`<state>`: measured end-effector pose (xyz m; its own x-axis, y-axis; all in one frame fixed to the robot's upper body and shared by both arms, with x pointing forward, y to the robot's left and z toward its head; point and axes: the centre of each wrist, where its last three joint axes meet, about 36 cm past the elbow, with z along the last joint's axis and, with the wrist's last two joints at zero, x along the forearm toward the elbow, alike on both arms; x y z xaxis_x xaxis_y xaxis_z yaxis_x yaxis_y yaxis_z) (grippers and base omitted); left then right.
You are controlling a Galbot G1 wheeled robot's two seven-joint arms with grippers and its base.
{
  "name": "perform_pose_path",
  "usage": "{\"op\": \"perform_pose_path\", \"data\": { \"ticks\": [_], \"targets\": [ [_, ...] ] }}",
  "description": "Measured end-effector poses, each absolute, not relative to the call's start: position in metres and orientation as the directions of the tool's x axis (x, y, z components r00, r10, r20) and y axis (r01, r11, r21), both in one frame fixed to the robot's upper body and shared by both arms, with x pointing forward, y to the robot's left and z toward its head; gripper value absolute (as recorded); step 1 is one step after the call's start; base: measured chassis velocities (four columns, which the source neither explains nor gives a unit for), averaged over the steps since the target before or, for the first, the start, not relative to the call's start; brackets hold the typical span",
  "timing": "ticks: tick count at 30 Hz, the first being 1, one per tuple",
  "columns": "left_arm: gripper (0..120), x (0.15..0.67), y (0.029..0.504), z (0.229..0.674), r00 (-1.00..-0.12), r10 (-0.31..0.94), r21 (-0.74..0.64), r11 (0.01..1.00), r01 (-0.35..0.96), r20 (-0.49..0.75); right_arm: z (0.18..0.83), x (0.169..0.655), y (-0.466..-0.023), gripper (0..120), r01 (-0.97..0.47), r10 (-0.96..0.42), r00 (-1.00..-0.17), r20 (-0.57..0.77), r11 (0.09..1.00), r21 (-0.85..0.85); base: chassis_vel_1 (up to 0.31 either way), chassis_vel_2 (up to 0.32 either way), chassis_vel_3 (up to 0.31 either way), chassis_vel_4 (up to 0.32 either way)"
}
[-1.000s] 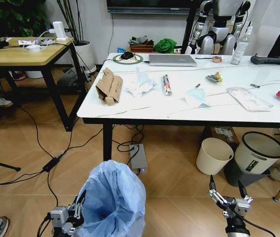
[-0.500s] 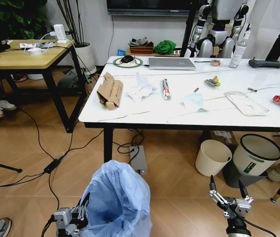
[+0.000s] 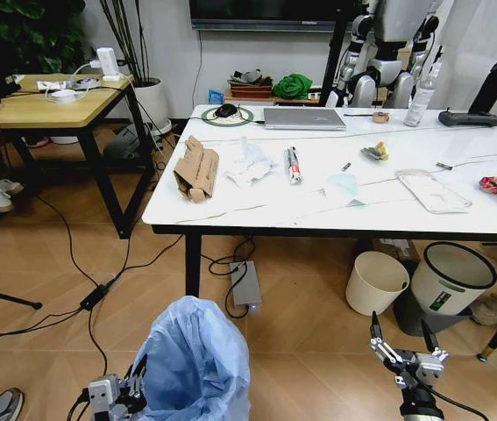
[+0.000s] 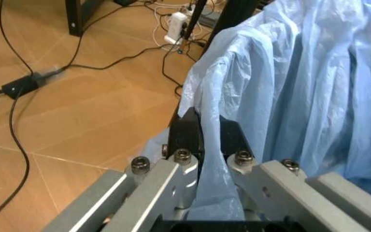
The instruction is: Pick up the trash bin and place the trash from the table into it.
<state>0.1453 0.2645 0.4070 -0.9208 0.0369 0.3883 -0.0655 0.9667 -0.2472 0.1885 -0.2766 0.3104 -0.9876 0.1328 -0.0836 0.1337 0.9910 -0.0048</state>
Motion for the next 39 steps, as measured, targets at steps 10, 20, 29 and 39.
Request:
{"op": "perform_pose_path", "data": {
  "ticks": [10, 20, 29, 39],
  "targets": [
    [0, 0.1463, 0.2619, 0.407, -0.925, 0.047, -0.254, 0.966, -0.055, 0.377, 0.3101, 0.1885, -0.2744, 100, 0.134, 0.133, -0.988, -0.082, 0.991, -0.002, 0.0, 0.0, 0.0, 0.0],
    [0, 0.1463, 0.26, 0.4061, -0.926, 0.054, -0.26, 0.964, -0.048, 0.373, 0.3112, 0.189, -0.2712, 100, 0.13, 0.13, -0.988, -0.082, 0.991, 0.0, 0.0, 0.0, 0.0, 0.0],
    [0, 0.146, 0.2599, 0.4045, -0.926, 0.055, -0.261, 0.964, -0.048, 0.374, 0.3111, 0.189, -0.2707, 100, 0.13, 0.13, -0.988, -0.082, 0.991, 0.0, 0.0, 0.0, 0.0, 0.0],
    [0, 0.1453, 0.2587, 0.4027, -0.925, 0.056, -0.263, 0.964, -0.049, 0.375, 0.3112, 0.1892, -0.2709, 100, 0.129, 0.128, -0.988, -0.082, 0.992, -0.001, 0.0, 0.0, 0.0, 0.0]
  ]
}}
